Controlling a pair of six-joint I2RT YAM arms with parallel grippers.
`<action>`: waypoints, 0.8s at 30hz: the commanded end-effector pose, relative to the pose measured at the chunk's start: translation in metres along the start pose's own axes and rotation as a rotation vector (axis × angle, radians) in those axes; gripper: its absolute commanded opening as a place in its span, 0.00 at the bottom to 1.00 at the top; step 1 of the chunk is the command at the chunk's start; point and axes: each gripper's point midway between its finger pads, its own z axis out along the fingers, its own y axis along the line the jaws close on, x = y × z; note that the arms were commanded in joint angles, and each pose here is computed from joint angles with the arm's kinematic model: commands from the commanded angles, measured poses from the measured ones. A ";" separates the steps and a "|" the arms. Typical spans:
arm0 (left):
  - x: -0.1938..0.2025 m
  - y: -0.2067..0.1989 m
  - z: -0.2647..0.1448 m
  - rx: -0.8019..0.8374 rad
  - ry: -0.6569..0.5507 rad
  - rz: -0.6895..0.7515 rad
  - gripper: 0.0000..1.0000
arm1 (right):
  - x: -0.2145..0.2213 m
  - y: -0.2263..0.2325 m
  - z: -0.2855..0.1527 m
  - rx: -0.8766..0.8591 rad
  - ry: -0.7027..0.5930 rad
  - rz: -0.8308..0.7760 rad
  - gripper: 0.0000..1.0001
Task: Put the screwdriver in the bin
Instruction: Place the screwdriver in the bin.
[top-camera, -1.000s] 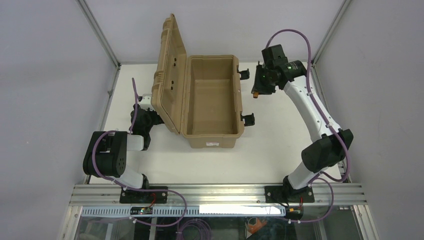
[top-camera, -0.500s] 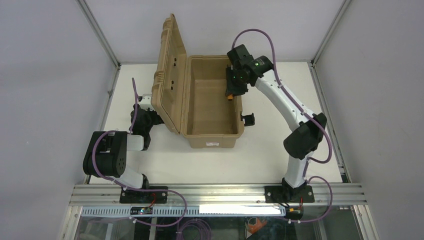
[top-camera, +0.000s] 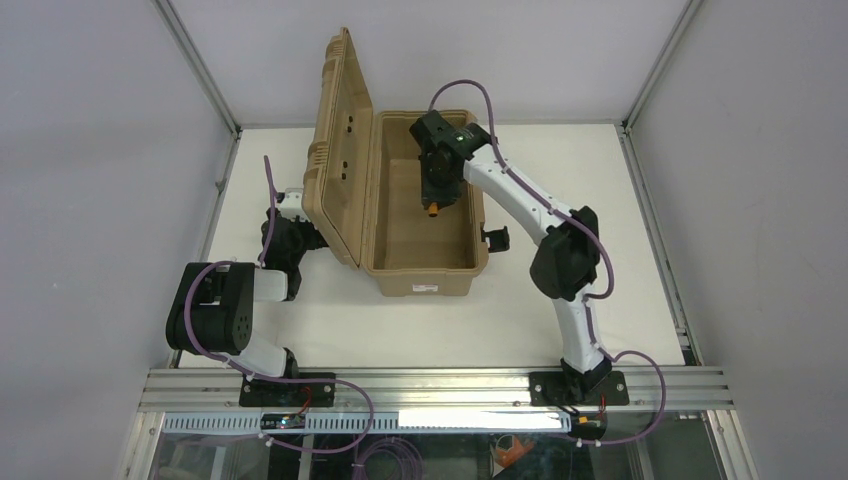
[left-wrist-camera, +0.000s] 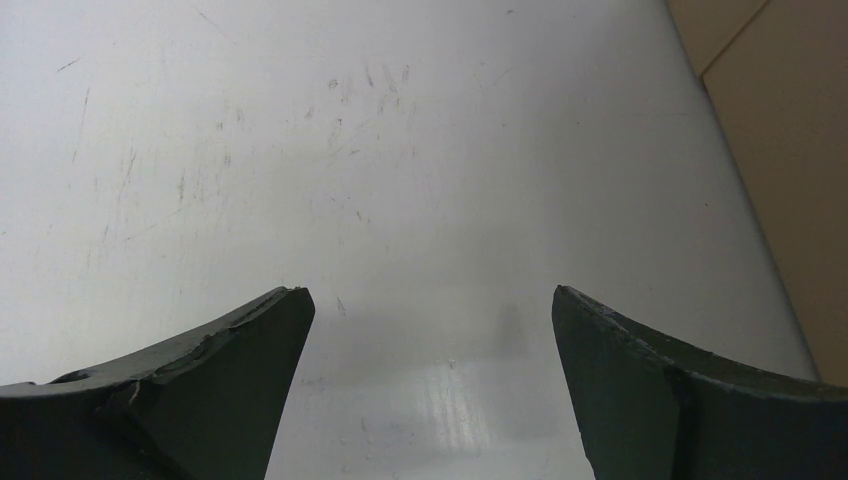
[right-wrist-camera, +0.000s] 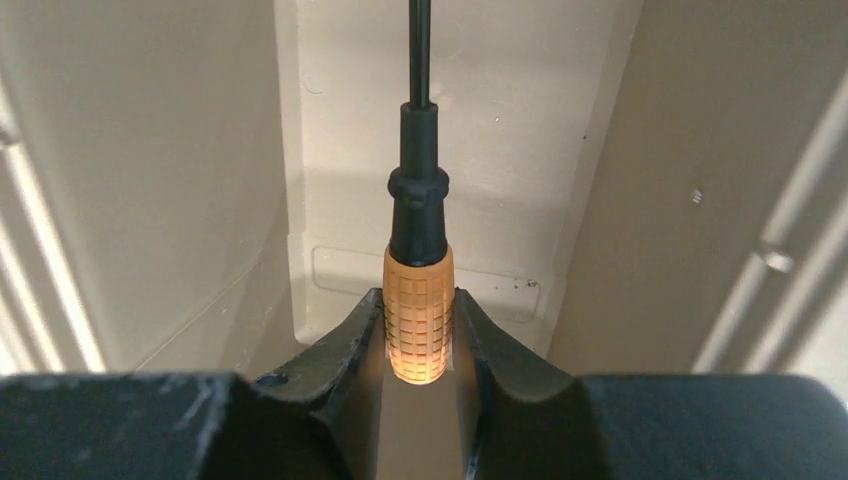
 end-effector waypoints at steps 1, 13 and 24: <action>-0.018 -0.003 -0.002 0.020 -0.062 -0.010 0.99 | -0.009 0.009 0.008 0.012 -0.032 0.037 0.00; -0.019 -0.003 -0.002 0.020 -0.063 -0.011 0.99 | 0.008 0.013 0.068 0.064 0.039 0.064 0.00; -0.019 -0.003 -0.002 0.019 -0.063 -0.010 0.99 | 0.021 0.009 0.105 0.102 0.084 0.063 0.00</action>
